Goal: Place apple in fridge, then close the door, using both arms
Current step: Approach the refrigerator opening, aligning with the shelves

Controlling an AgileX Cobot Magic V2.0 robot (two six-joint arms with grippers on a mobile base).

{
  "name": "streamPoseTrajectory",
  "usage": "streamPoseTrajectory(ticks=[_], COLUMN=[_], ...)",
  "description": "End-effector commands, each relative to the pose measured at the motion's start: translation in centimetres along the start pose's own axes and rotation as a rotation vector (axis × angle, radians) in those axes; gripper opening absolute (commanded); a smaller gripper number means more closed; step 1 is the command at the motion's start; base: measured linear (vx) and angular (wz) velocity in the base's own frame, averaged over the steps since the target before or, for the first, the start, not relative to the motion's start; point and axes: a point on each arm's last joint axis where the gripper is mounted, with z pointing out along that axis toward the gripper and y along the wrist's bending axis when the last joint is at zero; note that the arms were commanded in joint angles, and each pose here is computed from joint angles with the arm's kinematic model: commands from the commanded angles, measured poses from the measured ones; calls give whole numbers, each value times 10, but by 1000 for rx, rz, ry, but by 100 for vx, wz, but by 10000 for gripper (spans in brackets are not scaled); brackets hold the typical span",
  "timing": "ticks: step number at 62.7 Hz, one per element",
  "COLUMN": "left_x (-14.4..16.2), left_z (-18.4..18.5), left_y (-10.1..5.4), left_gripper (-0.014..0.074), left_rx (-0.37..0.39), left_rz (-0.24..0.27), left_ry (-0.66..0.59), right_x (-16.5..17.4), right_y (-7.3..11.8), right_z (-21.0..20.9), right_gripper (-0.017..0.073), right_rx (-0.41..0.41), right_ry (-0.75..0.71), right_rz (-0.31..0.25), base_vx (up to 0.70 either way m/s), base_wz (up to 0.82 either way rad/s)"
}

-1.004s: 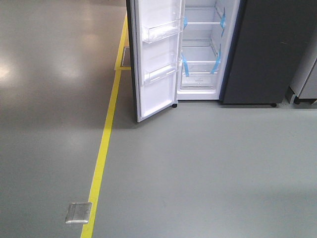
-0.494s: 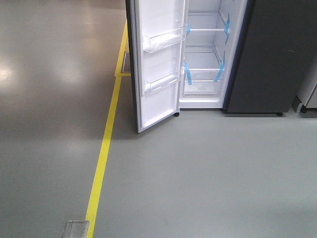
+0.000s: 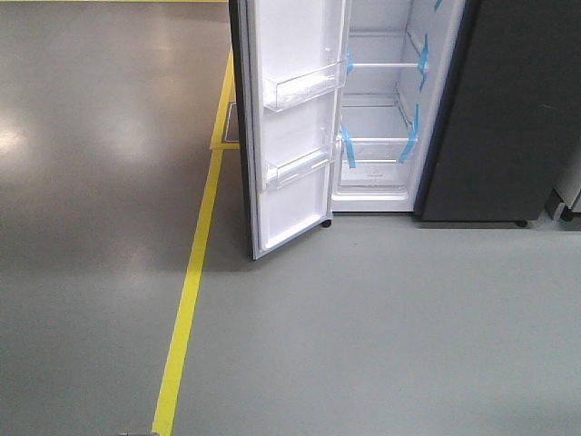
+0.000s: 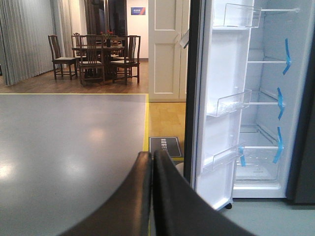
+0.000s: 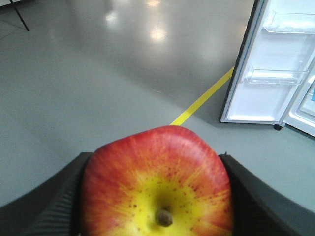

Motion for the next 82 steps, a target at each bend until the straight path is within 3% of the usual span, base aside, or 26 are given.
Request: streamPoseTrajectory(ticks=[1,82], left_x=[0,0], left_z=[-1,-1], left_y=[0,0], left_gripper=[-6,-6], left_rx=[0,0], left_rz=[-6,-6], left_ry=[-69,-69], right_x=[-14,-14], right_y=[-1,-1], right_z=[-3,-3], right_gripper=[356,356], right_rx=[12,12], right_ry=[-84,-84], right_rz=[0,0], base_vx=[15,13], base_wz=[0,0])
